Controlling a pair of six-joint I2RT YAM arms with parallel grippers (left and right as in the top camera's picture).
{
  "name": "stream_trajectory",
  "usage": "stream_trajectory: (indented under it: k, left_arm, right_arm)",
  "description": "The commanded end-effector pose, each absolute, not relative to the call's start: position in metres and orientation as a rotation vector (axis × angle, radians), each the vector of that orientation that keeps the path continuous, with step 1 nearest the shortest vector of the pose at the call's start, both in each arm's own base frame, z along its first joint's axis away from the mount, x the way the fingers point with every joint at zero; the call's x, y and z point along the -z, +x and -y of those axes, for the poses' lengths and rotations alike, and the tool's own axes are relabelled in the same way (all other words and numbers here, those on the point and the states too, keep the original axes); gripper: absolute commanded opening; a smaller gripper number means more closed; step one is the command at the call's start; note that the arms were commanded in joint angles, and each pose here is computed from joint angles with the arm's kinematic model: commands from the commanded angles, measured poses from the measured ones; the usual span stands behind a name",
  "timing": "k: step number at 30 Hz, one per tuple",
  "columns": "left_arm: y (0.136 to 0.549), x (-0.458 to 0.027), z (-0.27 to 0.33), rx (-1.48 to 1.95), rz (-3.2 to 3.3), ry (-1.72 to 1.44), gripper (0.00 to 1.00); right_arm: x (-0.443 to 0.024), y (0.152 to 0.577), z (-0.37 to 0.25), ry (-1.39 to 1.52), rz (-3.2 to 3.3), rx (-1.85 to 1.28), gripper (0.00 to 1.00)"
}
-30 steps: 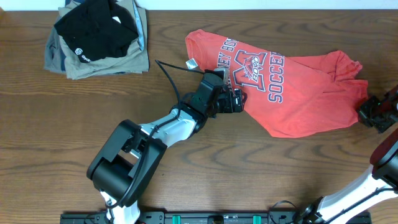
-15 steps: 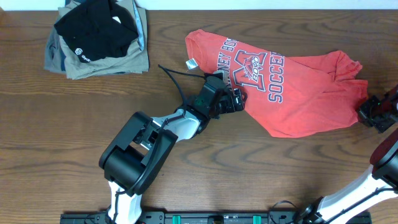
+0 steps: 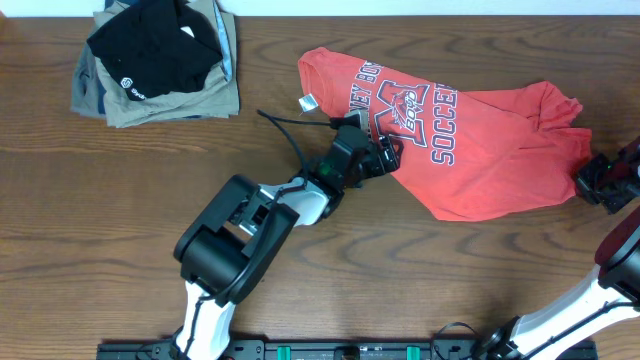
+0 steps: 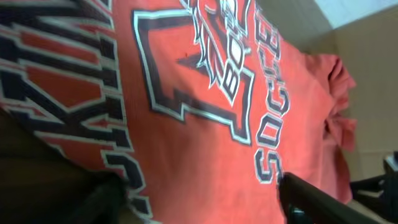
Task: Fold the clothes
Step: 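Drag the grasped shirt fabric down-left with the left gripper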
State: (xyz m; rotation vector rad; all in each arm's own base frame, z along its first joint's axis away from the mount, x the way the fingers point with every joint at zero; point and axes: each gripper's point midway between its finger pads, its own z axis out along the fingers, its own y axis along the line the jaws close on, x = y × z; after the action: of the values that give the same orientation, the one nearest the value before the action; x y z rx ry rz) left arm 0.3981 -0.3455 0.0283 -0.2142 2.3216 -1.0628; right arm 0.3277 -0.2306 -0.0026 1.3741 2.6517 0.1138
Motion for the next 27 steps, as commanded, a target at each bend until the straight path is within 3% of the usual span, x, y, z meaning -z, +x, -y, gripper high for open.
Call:
stream_trajectory:
  k: [1,3,10,18,27]
  left_arm:
    - [0.390,0.008,0.339,0.995,-2.399,-0.275,0.66]
    - [0.390,0.008,0.339,0.994,-2.400,-0.275,0.47]
    - [0.390,0.007,0.339,0.998,-2.398,-0.273,0.10]
    - [0.381,-0.021,0.334,0.953,-2.425,-0.102,0.06]
    - [0.355,-0.101,0.289,0.716,-2.436,0.067,0.06]
  right_arm:
    - [0.010,0.330,0.222,1.373,-2.674,-0.139,0.01]
    - [0.010,0.331,0.221,1.368,-2.676,-0.140,0.01]
    - [0.010,0.333,0.217,1.353,-2.685,-0.141,0.01]
    - [0.009,0.331,0.216,1.404,-2.669,-0.146,0.01]
    - [-0.028,0.337,0.216,1.427,-2.572,-0.169,0.01]
